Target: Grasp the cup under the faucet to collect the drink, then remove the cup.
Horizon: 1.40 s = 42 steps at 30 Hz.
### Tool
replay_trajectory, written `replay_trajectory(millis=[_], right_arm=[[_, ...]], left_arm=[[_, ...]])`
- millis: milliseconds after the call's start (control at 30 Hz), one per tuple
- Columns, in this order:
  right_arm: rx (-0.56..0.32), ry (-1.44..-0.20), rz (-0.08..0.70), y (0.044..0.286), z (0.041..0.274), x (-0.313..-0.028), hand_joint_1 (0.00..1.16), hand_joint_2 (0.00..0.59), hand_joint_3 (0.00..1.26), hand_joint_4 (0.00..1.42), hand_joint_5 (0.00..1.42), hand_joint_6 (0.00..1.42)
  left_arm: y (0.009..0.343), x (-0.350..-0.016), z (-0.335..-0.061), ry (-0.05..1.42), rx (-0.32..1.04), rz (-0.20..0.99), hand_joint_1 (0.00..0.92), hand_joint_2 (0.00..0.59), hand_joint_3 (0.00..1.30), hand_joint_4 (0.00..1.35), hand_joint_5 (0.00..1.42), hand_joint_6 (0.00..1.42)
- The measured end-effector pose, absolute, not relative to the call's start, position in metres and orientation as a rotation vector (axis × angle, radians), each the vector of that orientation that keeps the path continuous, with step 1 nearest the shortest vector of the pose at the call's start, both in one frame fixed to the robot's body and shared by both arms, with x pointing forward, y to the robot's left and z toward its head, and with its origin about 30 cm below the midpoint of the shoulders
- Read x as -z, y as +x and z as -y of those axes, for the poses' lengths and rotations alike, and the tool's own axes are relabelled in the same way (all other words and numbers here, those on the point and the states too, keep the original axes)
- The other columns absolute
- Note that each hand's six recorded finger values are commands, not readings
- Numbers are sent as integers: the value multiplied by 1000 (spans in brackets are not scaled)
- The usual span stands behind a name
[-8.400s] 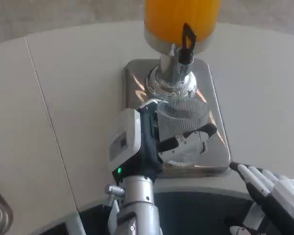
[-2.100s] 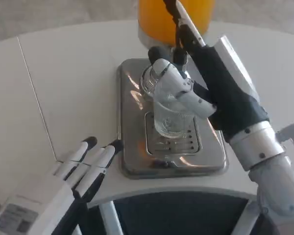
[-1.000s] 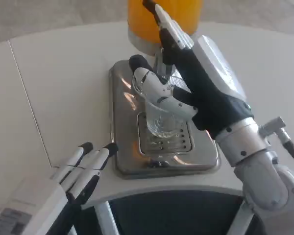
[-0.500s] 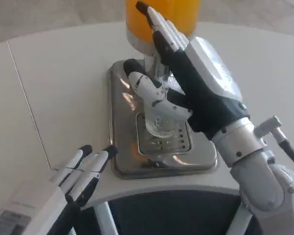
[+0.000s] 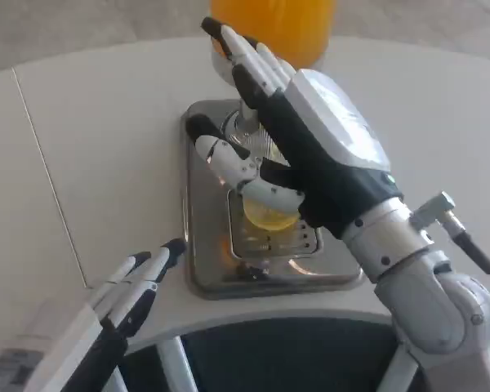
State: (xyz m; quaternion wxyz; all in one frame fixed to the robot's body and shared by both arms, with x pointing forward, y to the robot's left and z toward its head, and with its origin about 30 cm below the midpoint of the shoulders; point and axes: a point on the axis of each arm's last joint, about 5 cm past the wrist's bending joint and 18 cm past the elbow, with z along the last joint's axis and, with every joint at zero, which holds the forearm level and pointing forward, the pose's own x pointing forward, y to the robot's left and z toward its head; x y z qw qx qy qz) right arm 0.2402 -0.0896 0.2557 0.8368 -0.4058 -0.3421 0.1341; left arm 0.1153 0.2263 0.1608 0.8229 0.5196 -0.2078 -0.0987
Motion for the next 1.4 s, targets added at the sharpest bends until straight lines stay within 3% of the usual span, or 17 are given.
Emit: replay_trajectory(millis=[567,1400], right_arm=[[-282,-854,719,240,90,-257,143,468,0,0,0,0],[-282,-852,715,239,93,-258,146,477,0,0,0,0]], left_arm=[[125,-161,-204,850,116,344,0,59,0,0,111,246],[155,-162,-156,746,42,344,0,55,0,0,129,260]])
